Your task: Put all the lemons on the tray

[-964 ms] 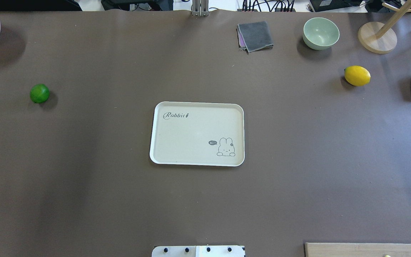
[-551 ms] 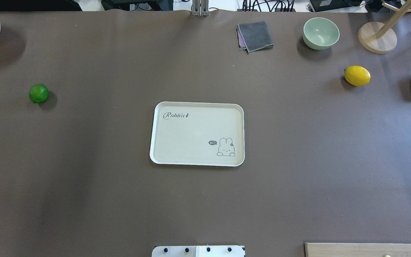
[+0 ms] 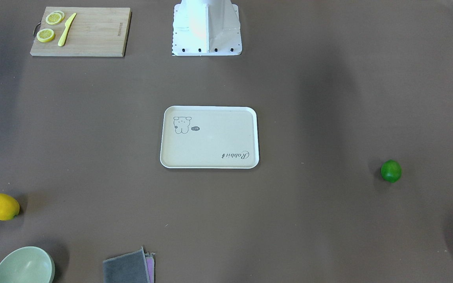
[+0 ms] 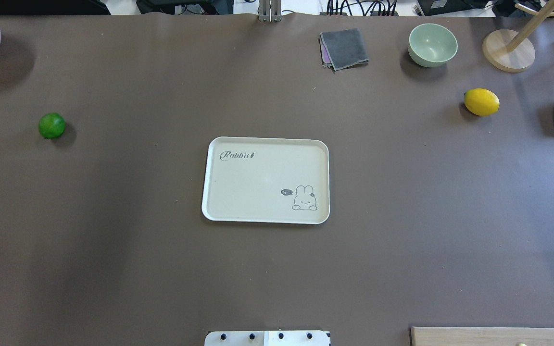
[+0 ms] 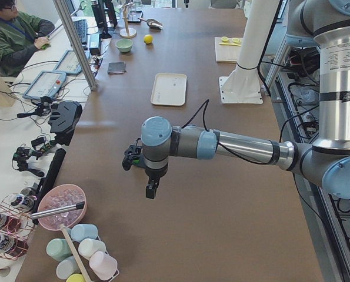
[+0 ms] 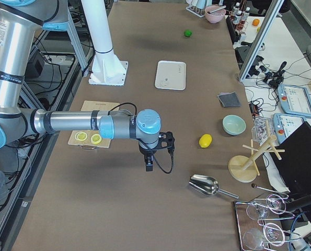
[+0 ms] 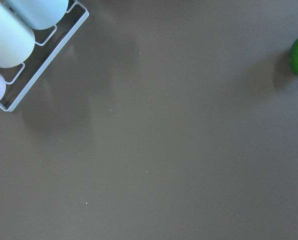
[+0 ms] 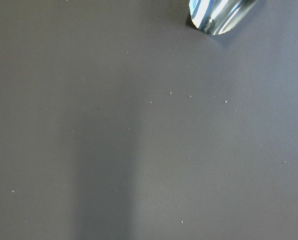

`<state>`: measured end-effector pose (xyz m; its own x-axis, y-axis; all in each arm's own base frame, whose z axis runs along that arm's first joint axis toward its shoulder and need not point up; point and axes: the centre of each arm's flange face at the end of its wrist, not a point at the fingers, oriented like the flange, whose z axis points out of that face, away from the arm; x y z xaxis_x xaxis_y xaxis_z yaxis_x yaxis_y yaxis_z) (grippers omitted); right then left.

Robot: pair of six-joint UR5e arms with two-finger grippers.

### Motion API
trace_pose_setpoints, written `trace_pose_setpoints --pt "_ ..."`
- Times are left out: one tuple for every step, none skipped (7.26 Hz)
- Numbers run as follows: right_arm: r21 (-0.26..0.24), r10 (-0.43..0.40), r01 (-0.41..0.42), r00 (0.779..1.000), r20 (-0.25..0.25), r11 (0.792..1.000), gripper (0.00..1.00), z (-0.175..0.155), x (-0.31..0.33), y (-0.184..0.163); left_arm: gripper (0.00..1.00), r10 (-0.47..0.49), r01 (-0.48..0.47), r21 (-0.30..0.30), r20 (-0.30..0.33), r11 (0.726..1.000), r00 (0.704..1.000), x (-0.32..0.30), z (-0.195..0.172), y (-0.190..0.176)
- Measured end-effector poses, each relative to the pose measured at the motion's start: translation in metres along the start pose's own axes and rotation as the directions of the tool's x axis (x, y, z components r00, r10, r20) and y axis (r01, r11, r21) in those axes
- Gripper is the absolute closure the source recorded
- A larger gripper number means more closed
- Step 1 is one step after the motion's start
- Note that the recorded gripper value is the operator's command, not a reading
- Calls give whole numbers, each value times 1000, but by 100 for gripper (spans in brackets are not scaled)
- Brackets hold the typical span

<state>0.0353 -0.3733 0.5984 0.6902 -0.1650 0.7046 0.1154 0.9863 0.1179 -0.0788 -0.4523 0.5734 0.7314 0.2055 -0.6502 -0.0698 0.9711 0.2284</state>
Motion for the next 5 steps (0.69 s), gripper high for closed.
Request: trace_pose_setpoints --pt "27 -24 24 1000 -3 999 0 -12 -11 -8 2 42 -43 48 7 998 999 7 -8 -7" --pt "59 -51 51 999 -7 997 0 -26 -24 -17 2 90 -91 101 18 991 996 12 -15 -12" --pt "90 -63 64 998 -15 994 0 -39 -31 -24 2 139 -142 156 32 977 990 17 -21 -20" --pt "125 -49 51 999 -24 991 0 -54 -26 -27 2 184 -190 211 49 959 982 19 -25 -30" --pt "156 -21 26 999 -30 987 0 -67 -17 -24 2 193 -200 249 53 948 980 21 -27 -40"
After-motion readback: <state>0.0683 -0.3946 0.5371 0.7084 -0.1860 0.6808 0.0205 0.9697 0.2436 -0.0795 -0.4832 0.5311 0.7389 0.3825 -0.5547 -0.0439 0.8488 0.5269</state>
